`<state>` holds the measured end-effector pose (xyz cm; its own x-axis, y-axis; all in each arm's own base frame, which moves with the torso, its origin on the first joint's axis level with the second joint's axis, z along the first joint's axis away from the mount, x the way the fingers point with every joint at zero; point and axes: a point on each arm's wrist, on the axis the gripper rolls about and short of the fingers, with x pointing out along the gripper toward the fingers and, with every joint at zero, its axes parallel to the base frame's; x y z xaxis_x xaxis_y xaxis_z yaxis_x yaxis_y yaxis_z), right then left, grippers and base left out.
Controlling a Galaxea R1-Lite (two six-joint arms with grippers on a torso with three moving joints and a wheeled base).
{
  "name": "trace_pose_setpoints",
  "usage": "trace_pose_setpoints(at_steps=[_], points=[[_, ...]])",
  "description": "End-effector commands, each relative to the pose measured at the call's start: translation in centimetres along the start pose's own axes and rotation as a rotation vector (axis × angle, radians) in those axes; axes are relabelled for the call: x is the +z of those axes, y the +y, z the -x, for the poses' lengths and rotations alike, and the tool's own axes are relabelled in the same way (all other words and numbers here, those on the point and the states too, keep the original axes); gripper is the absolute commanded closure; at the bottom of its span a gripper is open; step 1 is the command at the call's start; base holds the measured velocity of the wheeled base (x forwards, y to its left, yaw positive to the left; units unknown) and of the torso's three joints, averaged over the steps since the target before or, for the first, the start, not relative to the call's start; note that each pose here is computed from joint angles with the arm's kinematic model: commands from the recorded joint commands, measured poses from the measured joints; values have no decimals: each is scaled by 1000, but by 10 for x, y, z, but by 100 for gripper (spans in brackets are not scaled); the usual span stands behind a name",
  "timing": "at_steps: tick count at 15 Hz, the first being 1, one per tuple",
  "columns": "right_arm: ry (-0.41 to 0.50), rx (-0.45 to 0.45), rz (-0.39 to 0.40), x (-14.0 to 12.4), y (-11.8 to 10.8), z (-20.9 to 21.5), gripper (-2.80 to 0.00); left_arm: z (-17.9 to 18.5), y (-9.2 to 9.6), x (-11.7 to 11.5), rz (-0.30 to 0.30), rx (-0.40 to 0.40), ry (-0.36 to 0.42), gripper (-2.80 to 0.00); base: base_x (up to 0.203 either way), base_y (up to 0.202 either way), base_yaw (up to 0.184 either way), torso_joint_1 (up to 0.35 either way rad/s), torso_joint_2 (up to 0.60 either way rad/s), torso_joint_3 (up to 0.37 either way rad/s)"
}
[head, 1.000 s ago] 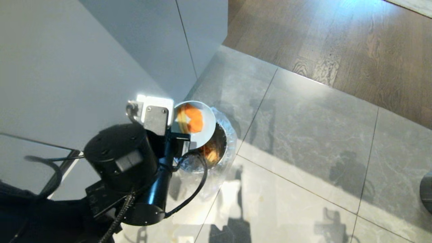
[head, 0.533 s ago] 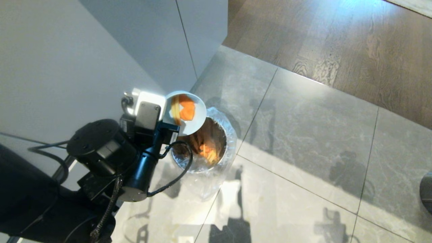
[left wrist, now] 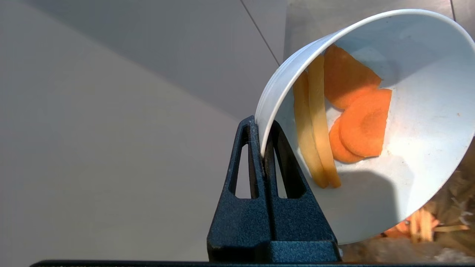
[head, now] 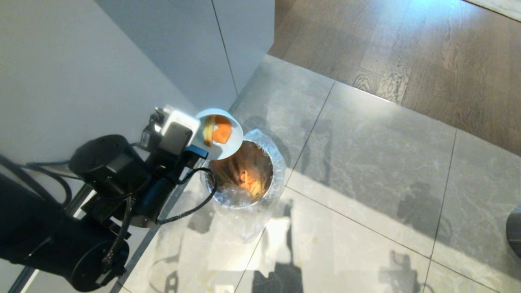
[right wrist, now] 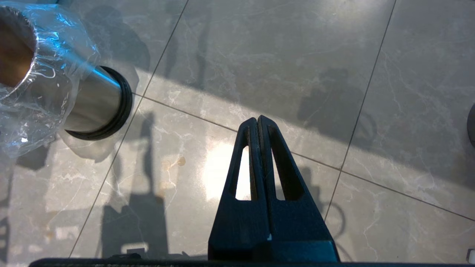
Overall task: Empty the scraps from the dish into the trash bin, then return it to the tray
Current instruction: Pour the leftover food from the bowl into the trash can
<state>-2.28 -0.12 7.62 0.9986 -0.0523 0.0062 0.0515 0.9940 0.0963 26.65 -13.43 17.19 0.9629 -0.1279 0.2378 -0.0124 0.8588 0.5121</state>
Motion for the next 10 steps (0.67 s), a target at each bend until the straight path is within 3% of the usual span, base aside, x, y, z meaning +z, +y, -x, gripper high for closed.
trace_pose_setpoints(at_steps=[1, 7, 10], points=[[-1, 0, -1, 0, 0, 0, 0, -3, 8, 3, 12, 42, -42, 0, 0, 0, 0, 0, 0, 0], [-1, 0, -1, 0, 0, 0, 0, -22, 13, 21, 44, 78, -134, 0, 0, 0, 0, 0, 0, 0], [0, 0, 0, 0, 0, 0, 0, -25, 13, 30, 91, 85, -168, 0, 0, 0, 0, 0, 0, 0]])
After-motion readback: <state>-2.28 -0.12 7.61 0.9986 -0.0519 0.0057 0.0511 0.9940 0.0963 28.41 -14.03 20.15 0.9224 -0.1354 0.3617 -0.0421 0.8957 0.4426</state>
